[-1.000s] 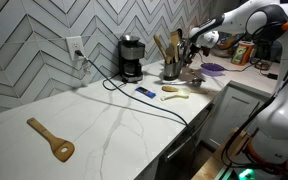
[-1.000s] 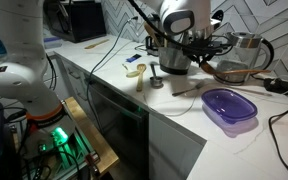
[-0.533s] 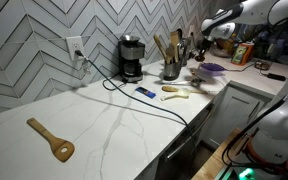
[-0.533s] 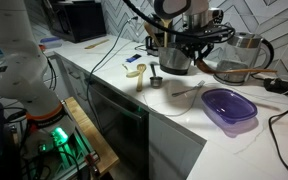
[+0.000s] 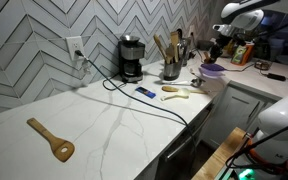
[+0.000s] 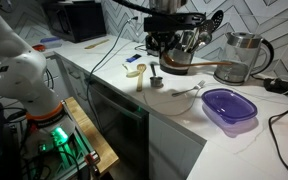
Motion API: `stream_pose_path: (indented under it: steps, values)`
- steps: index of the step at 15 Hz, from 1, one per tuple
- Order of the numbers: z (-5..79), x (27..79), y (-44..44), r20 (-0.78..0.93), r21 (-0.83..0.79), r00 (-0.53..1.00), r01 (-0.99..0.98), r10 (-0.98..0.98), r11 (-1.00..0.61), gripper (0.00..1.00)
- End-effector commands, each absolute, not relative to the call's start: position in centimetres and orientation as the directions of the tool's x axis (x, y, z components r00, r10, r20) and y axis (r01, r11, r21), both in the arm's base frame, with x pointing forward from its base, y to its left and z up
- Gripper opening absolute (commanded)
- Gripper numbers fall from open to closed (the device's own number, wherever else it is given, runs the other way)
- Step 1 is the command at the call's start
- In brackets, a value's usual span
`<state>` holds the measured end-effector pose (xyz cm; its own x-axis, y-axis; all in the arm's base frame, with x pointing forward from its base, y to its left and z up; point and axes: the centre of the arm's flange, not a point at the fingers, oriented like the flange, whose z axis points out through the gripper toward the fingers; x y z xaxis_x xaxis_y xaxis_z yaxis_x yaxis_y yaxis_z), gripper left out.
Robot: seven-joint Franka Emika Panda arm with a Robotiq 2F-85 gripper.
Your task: Pick up the dark brown wooden spoon and put it on the left side of the kitchen counter
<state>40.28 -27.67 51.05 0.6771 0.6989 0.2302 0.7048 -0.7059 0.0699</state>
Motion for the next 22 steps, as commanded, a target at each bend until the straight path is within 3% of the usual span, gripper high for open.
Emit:
stream_pose_path:
  steps: [1,6,7,13,14,22]
  values:
    - [51.9,34.4,-24.2,0.271,0.077,0.526,0.823,0.806,-0.562,0.03]
    - [52.4,30.7,-21.1,0.345,0.164,0.308,0.91,0.887,-0.38,0.03]
    - [52.5,33.5,-22.4,0.307,0.133,0.402,0.879,0.863,-0.457,0.13]
    - [52.7,31.9,-21.3,0.33,0.16,0.34,0.9,0.881,-0.407,0.13]
    - [52.7,32.0,-21.3,0.33,0.159,0.339,0.9,0.881,-0.406,0.03]
    - [60.4,26.5,-11.6,0.293,0.289,-0.028,0.956,0.956,-0.061,0.03]
